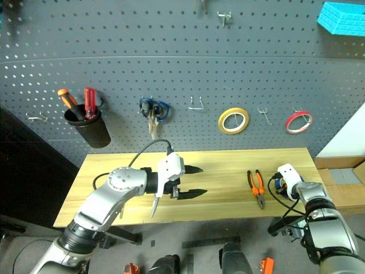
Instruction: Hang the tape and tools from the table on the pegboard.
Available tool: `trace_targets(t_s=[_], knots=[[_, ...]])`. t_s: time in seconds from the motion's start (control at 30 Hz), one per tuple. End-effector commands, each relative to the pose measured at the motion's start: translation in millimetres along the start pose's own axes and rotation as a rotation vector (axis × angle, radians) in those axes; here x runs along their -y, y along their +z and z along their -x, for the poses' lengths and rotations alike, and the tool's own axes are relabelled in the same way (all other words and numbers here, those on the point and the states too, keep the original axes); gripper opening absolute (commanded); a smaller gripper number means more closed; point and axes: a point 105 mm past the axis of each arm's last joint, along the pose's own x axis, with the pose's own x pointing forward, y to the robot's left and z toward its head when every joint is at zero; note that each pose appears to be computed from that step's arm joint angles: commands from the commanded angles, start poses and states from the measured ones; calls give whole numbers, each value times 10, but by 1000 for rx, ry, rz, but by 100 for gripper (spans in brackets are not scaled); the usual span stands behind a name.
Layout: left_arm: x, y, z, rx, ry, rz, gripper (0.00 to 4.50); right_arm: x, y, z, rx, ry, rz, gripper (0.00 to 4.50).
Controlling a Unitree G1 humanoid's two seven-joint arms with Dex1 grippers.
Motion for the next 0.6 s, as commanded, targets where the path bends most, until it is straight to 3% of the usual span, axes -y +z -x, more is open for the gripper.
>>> trace_targets(t_s=[0.03, 0.17, 0.3, 0.43, 0.6], knots=[[-26, 141, 102, 72, 36, -7, 349, 140, 295, 181, 174, -84, 73, 68], [-57, 227, 140, 141, 82, 7, 349, 61, 521, 584, 382, -180, 155, 68], [-137, 393, 173, 250, 149, 30, 349, -457, 668, 1027, 604, -199, 267, 68], [-244, 534, 179, 314, 214, 10, 349, -937, 889, 1262, 761, -179, 253, 68], [-324, 635, 148, 341, 237, -31, 349, -802, 1286, 1329, 875, -237, 209, 68]])
